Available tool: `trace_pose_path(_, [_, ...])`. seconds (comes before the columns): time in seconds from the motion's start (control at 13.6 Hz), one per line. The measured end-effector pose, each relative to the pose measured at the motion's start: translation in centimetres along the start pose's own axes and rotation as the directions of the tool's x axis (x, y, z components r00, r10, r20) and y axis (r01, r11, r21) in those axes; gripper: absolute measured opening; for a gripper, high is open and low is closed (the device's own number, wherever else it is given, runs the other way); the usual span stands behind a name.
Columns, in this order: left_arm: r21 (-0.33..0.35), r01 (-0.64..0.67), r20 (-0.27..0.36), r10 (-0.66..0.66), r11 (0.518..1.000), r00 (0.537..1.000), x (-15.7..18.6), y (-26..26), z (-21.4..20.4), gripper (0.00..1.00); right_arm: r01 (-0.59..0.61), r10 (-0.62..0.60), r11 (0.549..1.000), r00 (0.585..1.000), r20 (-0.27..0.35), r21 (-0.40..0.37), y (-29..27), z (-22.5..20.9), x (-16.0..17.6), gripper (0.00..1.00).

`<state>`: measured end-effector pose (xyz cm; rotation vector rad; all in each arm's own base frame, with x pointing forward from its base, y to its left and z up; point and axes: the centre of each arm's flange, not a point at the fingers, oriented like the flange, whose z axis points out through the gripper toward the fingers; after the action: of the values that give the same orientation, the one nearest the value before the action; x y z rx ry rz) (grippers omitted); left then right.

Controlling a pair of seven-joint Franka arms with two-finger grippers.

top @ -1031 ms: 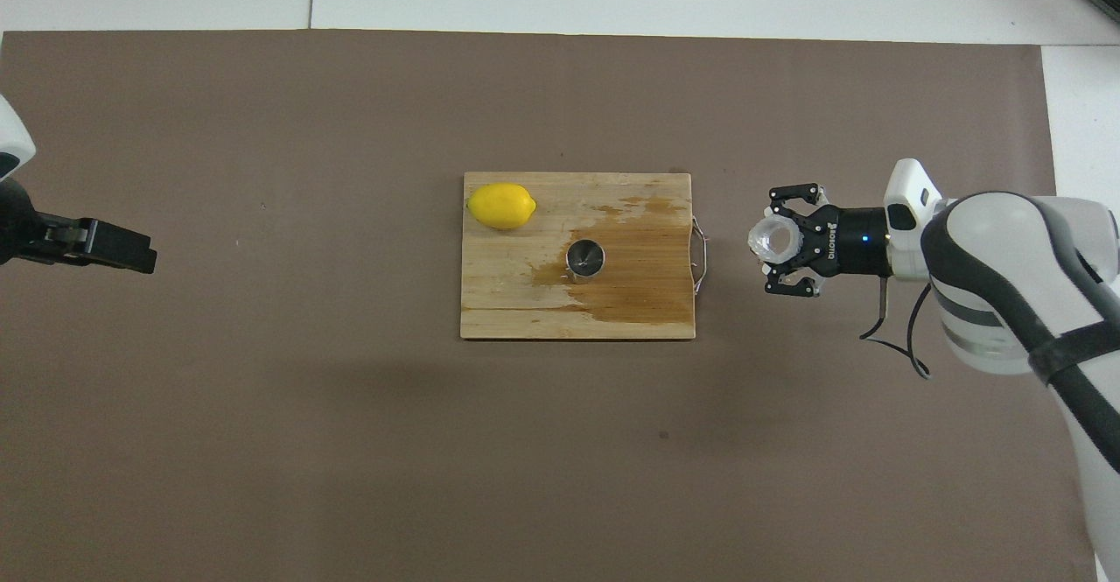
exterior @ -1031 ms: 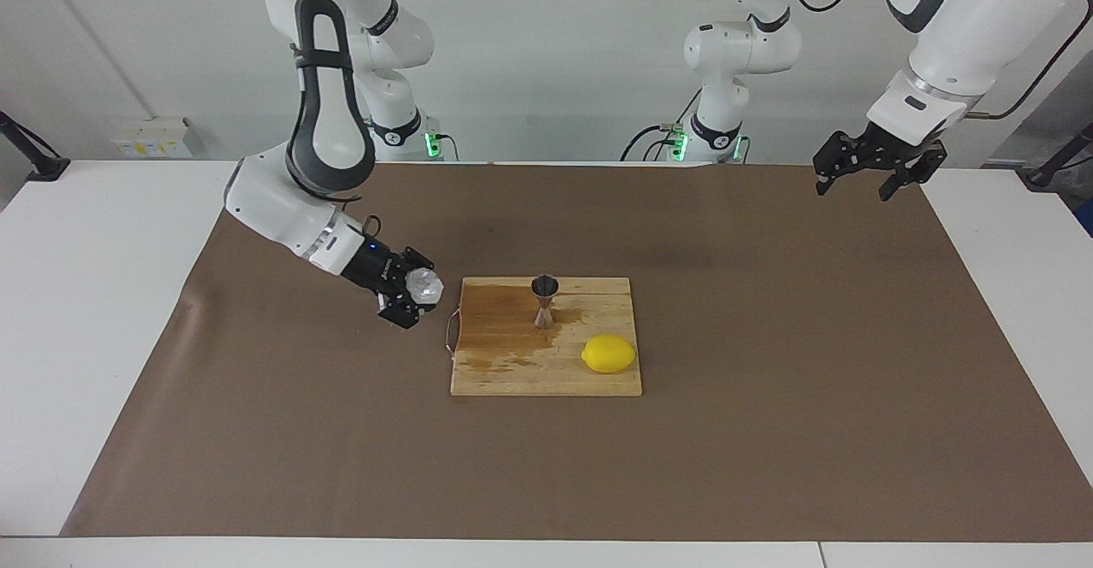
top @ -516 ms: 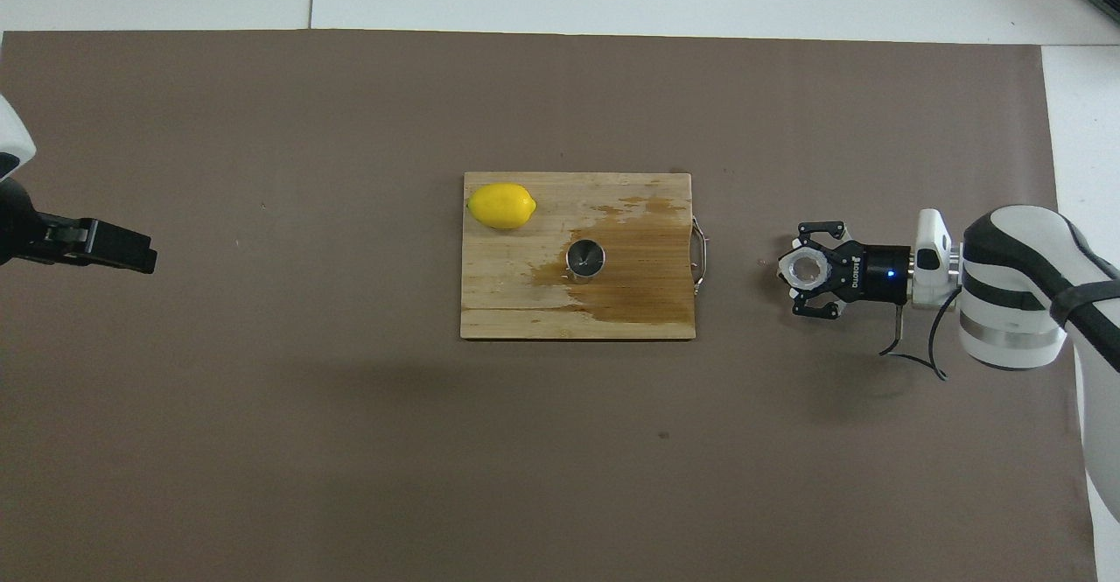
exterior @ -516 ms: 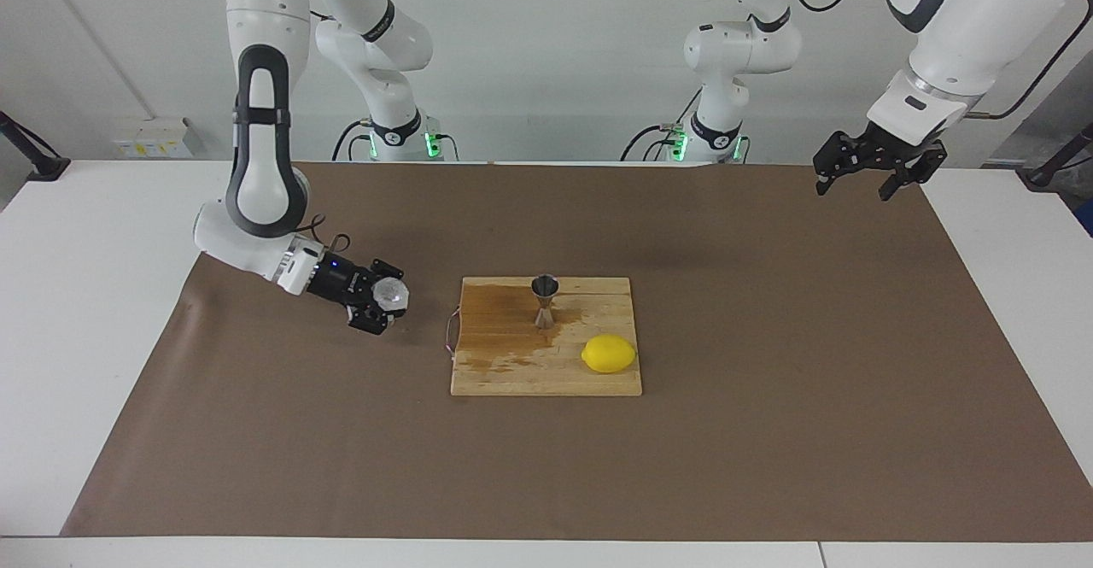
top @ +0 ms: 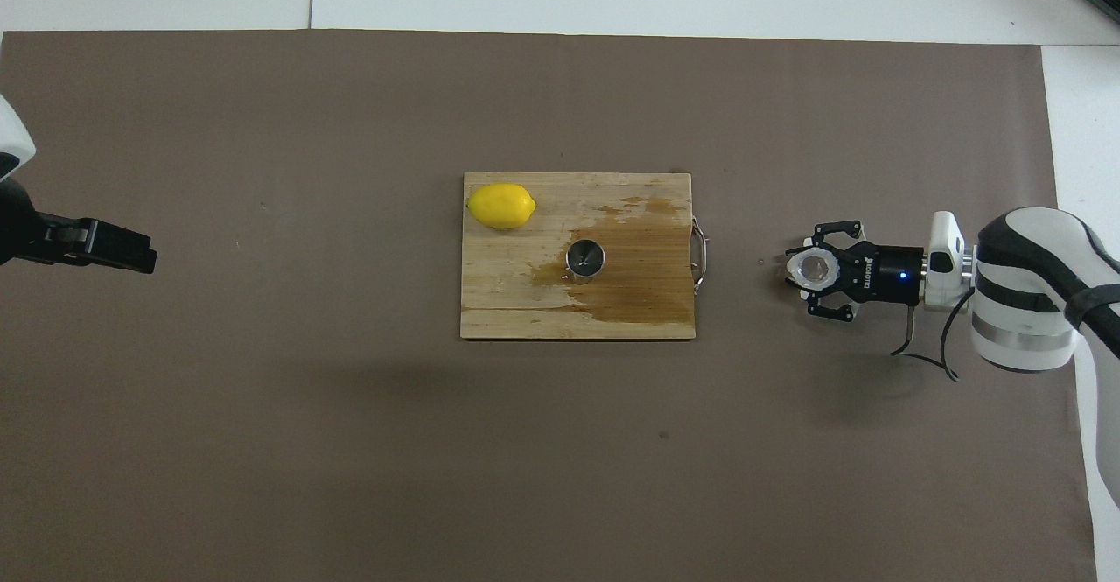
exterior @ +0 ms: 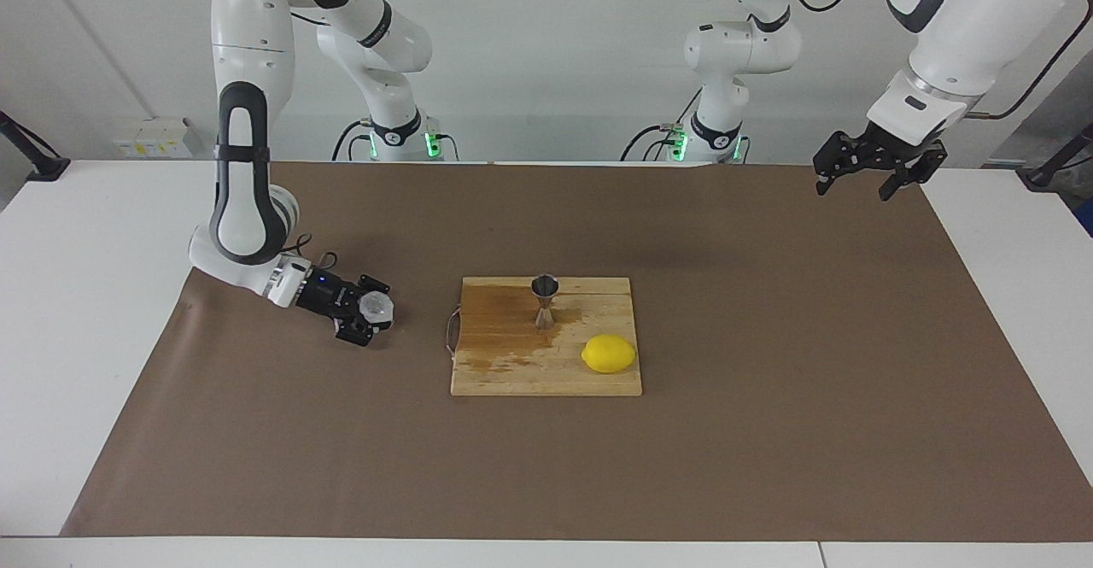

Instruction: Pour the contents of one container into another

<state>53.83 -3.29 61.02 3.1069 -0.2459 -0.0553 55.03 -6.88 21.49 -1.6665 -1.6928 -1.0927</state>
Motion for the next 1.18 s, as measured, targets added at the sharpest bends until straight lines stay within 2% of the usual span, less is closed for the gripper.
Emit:
trace_pose_path(0.29, [0.000, 0.000, 0.000, 0.000, 1.000, 1.000, 0.0, 0.0, 0.0, 1.00, 0.016, -0.016, 1.000, 1.000, 0.015, 0.016, 0.1, -0.4, -0.1, 0.96])
trace_pose_path(0.37, [0.000, 0.000, 0.000, 0.000, 1.000, 1.000, 0.0, 0.0, 0.0, 1.00, 0.024, -0.025, 0.999, 0.999, 0.024, 0.026, 0.1, -0.9, -0.3, 1.00])
trace_pose_path(0.66, [0.000, 0.000, 0.000, 0.000, 1.000, 1.000, 0.0, 0.0, 0.0, 1.00, 0.030, -0.034, 0.998, 0.997, 0.066, 0.049, -0.5, -4.8, -2.1, 1.00])
trace_pose_path(0.88, [0.000, 0.000, 0.000, 0.000, 1.000, 1.000, 0.0, 0.0, 0.0, 1.00, -0.050, 0.042, 0.997, 0.992, 0.117, 0.067, -1.1, -7.7, -3.5, 1.00])
trace_pose_path(1.03, [0.000, 0.000, 0.000, 0.000, 1.000, 1.000, 0.0, 0.0, 0.0, 1.00, -0.133, 0.111, 0.986, 0.974, 0.200, 0.100, -1.2, -9.7, -4.1, 1.00])
trace_pose_path(1.18, [0.000, 0.000, 0.000, 0.000, 1.000, 1.000, 0.0, 0.0, 0.0, 1.00, -0.211, 0.170, 0.972, 0.935, 0.310, 0.102, -0.6, -12.0, -3.4, 1.00])
